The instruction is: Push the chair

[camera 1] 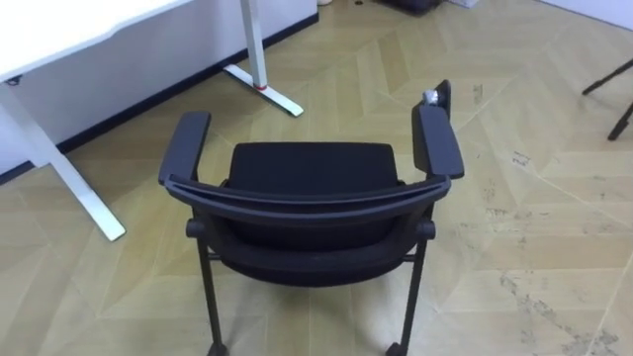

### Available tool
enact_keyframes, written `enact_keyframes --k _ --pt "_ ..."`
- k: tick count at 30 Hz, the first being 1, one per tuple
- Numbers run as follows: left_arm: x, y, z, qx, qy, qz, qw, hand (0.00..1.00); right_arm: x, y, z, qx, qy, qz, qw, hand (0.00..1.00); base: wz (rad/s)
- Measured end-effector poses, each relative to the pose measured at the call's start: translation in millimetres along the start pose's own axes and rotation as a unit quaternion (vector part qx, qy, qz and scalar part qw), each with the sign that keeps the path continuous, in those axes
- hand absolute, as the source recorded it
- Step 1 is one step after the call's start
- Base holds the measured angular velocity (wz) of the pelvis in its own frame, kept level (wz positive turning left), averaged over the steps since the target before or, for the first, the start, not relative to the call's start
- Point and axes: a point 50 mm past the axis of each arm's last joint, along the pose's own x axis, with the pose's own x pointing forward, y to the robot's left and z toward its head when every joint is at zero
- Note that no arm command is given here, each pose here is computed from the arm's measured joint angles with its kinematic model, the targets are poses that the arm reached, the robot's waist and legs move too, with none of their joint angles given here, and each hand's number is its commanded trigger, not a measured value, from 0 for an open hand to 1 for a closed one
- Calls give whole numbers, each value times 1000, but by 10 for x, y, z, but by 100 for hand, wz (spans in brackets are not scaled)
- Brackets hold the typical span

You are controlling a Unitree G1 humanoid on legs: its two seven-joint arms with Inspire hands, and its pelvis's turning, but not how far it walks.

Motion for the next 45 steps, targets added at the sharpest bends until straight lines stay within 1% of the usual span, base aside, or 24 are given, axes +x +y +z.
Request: enact_keyframes --k 2,3,4,5,7,8,11,15,17,18,20,23,28,30,32,35,37,41,42,45 --pt "33 8 234 16 -49 21 998 0 0 -47 22 -1 -2 -7 1000 0 -8" --pt "37 13 297 18 -62 25 998 0 0 -50 27 -2 -3 -7 1000 0 -14" --pt "45 19 435 22 -89 35 995 0 1 -54 34 -1 -4 -9 1000 0 -9" --pt "44 27 501 25 -104 39 993 0 1 -55 36 1 -4 -10 1000 0 -8" --pt "5 73 759 32 -170 60 983 0 1 -61 57 11 -8 -11 1000 0 -5" --pt "-19 105 883 25 -196 68 978 0 1 -56 81 12 -13 -9 1000 0 -6" --pt "-70 157 1134 41 -256 86 962 0 4 -25 110 14 -17 -3 1000 0 -5" --pt "-122 136 1290 79 -298 94 947 0 6 16 145 14 -20 5 1000 0 0" --pt "-228 134 1469 95 -345 106 928 0 6 33 140 25 -20 7 999 0 0" --pt "-257 125 1513 102 -359 109 921 0 7 40 141 25 -20 8 999 0 0" --pt "-360 36 1659 139 -405 111 897 0 6 51 131 25 -19 10 999 0 0" --pt "-455 -79 1718 168 -438 101 877 0 8 85 146 30 -19 18 999 0 -6" --pt "-556 -220 1733 193 -457 76 865 0 7 99 130 22 -16 21 999 0 -1" --pt "-596 -226 1778 196 -467 73 859 0 7 99 119 25 -14 21 999 0 0" --pt "-608 -235 1790 216 -478 70 848 0 8 103 119 25 -13 23 999 0 2" --pt "-634 -262 1795 225 -484 65 843 0 11 126 119 21 -8 27 999 0 4" --pt "-683 -281 1828 233 -489 62 838 0 13 160 152 10 -11 31 999 0 2" --pt "-766 -329 1861 274 -511 69 812 0 13 185 178 -6 -14 34 999 0 0" --pt "-777 -337 1865 278 -514 67 809 0 13 186 180 -5 -15 35 999 0 0" --pt "-856 -392 1885 299 -533 65 789 0 14 199 200 4 -16 35 999 0 0"
